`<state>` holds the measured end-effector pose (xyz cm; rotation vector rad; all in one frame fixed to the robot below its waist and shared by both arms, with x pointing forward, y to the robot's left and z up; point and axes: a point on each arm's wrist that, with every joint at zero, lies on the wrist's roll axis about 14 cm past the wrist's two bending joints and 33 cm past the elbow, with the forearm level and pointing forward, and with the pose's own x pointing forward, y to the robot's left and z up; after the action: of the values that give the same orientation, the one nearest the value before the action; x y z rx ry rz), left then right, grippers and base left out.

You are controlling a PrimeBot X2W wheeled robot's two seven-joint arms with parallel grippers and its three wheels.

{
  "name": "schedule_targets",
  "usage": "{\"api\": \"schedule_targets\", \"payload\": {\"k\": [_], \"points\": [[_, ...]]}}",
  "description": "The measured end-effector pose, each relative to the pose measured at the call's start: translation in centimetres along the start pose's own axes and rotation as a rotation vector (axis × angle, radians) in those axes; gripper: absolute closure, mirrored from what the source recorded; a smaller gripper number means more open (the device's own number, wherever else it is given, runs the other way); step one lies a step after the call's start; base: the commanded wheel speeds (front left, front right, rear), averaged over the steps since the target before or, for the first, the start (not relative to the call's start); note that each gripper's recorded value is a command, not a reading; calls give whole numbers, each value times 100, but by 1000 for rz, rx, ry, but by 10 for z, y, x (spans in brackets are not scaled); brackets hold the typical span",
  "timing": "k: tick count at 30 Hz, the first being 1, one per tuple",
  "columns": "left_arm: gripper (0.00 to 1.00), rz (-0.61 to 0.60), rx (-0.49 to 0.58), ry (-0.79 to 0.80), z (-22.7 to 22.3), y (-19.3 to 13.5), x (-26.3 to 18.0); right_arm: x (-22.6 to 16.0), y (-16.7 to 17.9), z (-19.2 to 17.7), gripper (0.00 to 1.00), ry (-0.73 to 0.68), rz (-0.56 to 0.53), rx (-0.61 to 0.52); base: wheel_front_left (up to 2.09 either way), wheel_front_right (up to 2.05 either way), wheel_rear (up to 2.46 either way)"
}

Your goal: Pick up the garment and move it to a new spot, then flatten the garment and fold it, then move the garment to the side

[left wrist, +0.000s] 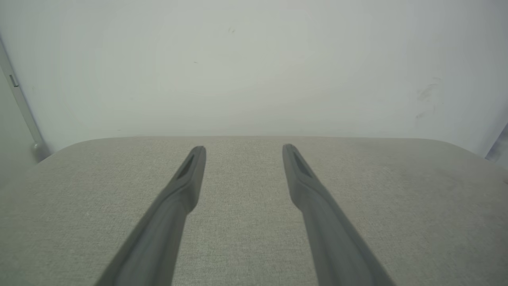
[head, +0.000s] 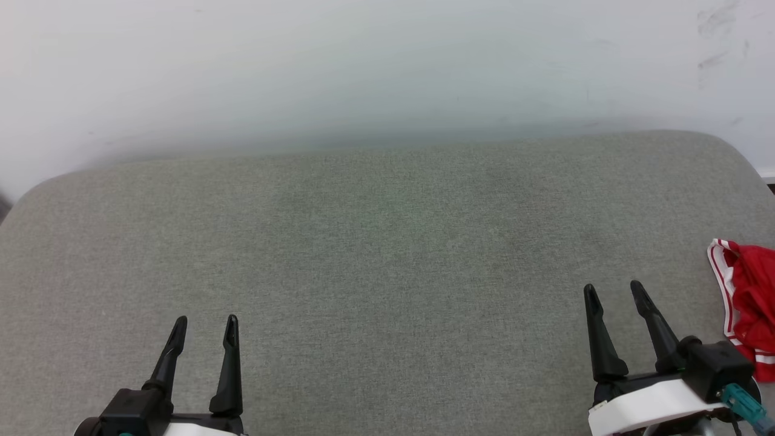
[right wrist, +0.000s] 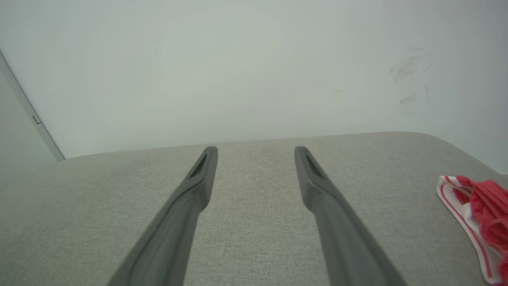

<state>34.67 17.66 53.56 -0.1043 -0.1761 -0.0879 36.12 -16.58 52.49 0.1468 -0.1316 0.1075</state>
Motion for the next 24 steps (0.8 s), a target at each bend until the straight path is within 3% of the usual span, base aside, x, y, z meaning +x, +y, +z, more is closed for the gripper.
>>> {"api": "schedule_targets", "payload": {"k": [22, 23, 24], "points": [[0, 32, 18, -2, 1, 6, -4, -2, 9, -6, 0, 6, 14, 40, 0, 0, 0], [100, 33, 18, 3, 0, 7, -4, -3, 8, -7, 100, 13, 13, 39, 0, 0, 0], [100, 35, 16, 15, -4, 7, -5, -5, 8, -12, 100, 27, 10, 41, 0, 0, 0]]}}
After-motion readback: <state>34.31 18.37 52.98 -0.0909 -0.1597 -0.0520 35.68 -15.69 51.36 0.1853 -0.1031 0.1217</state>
